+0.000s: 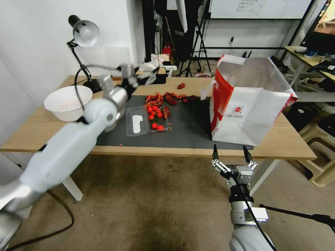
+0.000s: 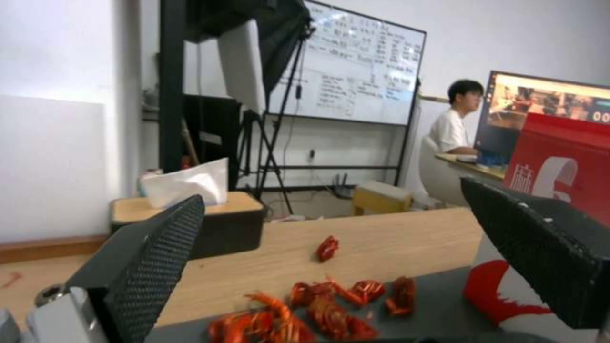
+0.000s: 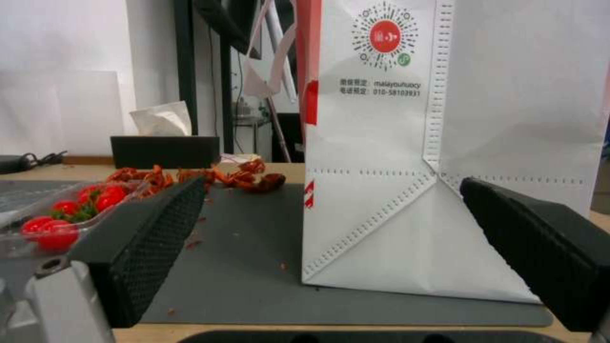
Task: Pick up the trash from the table and place it into the takeout bag.
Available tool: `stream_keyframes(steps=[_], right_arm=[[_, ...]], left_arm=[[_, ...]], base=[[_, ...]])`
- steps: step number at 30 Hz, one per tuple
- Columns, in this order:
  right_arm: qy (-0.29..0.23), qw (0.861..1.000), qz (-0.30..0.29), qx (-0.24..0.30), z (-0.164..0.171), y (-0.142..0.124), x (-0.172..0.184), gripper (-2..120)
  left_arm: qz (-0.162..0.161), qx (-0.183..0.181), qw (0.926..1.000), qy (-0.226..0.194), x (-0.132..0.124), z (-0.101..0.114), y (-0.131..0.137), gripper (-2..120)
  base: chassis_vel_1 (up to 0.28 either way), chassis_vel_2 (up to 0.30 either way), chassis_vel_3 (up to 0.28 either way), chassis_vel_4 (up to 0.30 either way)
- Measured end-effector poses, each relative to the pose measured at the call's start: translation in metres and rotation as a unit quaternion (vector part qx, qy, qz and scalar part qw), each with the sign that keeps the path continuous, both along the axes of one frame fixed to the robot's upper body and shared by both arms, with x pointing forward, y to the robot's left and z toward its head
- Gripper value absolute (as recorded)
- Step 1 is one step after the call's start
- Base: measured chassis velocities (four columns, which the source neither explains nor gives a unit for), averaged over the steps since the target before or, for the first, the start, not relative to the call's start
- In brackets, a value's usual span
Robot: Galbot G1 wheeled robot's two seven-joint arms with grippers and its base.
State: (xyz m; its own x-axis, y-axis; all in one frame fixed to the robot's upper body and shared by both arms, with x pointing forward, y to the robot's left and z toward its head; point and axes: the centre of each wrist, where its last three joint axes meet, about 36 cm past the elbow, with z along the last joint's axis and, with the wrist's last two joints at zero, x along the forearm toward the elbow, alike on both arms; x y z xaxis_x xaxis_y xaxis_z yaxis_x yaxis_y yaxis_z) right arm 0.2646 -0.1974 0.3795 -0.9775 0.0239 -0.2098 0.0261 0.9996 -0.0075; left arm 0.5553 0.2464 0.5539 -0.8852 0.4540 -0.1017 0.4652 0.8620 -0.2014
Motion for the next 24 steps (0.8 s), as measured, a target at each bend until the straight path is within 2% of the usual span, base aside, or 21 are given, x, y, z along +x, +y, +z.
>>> stream_keyframes(steps=[3,4,5,8,18,20,21,22,24], right_arm=[[0.002,1.000,0.004,-0.002,-0.001,0.001,-0.001,100],[0.003,1.000,0.006,-0.004,-0.002,0.002,-0.002,100],[0.003,1.000,0.006,-0.004,-0.002,0.002,-0.002,100],[0.006,1.000,0.006,-0.007,-0.003,0.002,-0.004,100],[0.009,1.000,0.006,-0.010,-0.004,0.001,-0.005,100],[0.010,1.000,0.007,-0.011,-0.005,0.001,-0.005,100],[0.011,1.000,0.007,-0.011,-0.005,0.001,-0.005,100],[0.011,1.000,0.007,-0.011,-0.005,0.001,-0.005,100],[0.012,1.000,0.007,-0.011,-0.006,0.001,-0.005,100]], left_arm=[[0.023,0.002,0.9997,-0.006,-0.036,-0.023,0.019,100],[0.045,0.013,0.9987,-0.022,-0.055,-0.036,0.028,100],[0.045,0.013,0.9987,-0.022,-0.055,-0.036,0.028,100],[0.066,0.028,0.9968,-0.037,-0.078,-0.051,0.033,100],[0.103,0.051,0.9916,-0.059,-0.114,-0.072,0.039,100],[0.114,0.055,0.9902,-0.059,-0.126,-0.082,0.039,100],[0.127,0.059,0.9889,-0.051,-0.142,-0.097,0.041,100],[0.127,0.059,0.9889,-0.051,-0.142,-0.097,0.041,100],[0.143,0.061,0.9867,-0.048,-0.158,-0.112,0.044,100]], base=[[0.000,0.000,0.000,0.000],[0.000,0.000,0.000,0.000],[0.000,0.000,0.000,0.000],[0.000,0.000,0.000,0.000],[0.000,0.000,0.000,0.000],[0.000,0.000,0.000,0.000],[0.000,0.000,0.000,0.000],[0.000,0.000,0.000,0.000],[0.000,0.000,0.000,0.000]])
